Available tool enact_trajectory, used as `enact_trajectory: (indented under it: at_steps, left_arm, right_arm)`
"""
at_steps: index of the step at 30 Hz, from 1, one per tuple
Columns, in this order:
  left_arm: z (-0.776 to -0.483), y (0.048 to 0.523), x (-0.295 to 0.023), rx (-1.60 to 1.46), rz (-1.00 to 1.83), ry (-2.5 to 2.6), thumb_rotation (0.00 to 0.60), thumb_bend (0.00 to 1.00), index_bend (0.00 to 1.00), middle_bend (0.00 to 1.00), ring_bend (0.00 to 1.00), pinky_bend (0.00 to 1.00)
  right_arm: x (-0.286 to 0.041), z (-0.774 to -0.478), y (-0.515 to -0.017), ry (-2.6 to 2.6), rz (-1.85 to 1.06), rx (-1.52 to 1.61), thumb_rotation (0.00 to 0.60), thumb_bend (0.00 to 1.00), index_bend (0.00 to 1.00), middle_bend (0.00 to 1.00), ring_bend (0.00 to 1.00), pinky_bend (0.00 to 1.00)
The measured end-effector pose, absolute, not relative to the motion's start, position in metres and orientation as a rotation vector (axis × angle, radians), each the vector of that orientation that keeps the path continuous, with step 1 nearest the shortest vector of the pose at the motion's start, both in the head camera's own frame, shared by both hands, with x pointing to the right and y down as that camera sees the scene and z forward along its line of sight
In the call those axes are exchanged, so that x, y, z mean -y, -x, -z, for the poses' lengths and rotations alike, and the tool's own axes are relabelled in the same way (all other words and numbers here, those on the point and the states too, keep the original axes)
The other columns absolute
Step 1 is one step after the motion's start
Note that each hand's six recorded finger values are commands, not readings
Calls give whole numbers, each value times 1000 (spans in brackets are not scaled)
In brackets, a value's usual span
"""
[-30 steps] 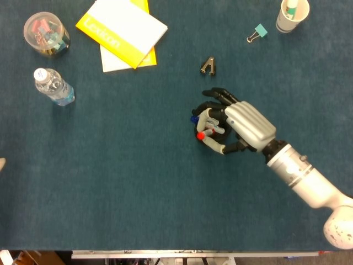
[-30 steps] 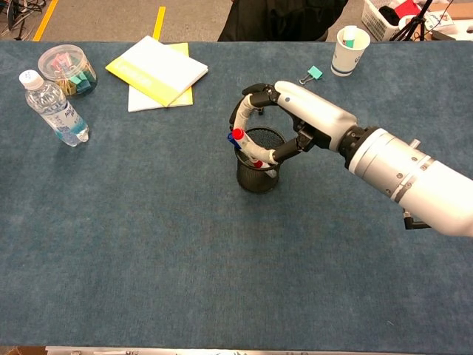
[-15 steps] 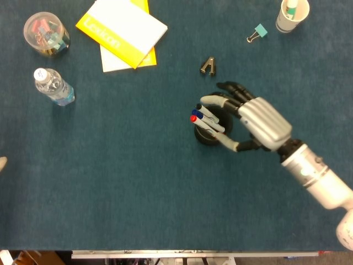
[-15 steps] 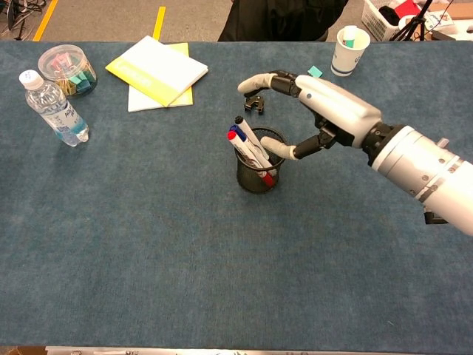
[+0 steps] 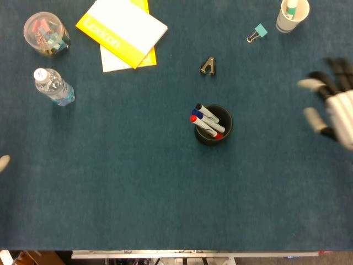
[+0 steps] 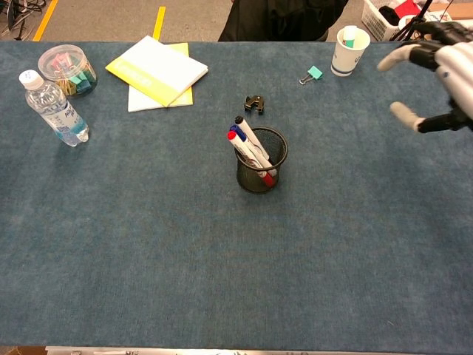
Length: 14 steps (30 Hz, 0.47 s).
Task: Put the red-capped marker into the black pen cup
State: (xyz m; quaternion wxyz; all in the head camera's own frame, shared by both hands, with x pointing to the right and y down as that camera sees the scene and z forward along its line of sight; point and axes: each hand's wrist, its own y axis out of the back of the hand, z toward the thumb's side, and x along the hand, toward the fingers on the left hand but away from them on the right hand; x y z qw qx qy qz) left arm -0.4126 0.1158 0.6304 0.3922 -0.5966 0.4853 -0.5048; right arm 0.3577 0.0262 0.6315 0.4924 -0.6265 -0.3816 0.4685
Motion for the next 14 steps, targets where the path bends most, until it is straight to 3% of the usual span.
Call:
enact_trajectory:
  at_steps: [14]
  left_arm:
    - [-636, 406, -112, -1230, 1248, 1529, 600, 150, 186, 178, 174, 139]
  right_arm:
    - [-61, -616, -434, 1380, -1337, 1083, 600, 340, 334, 283, 62, 0]
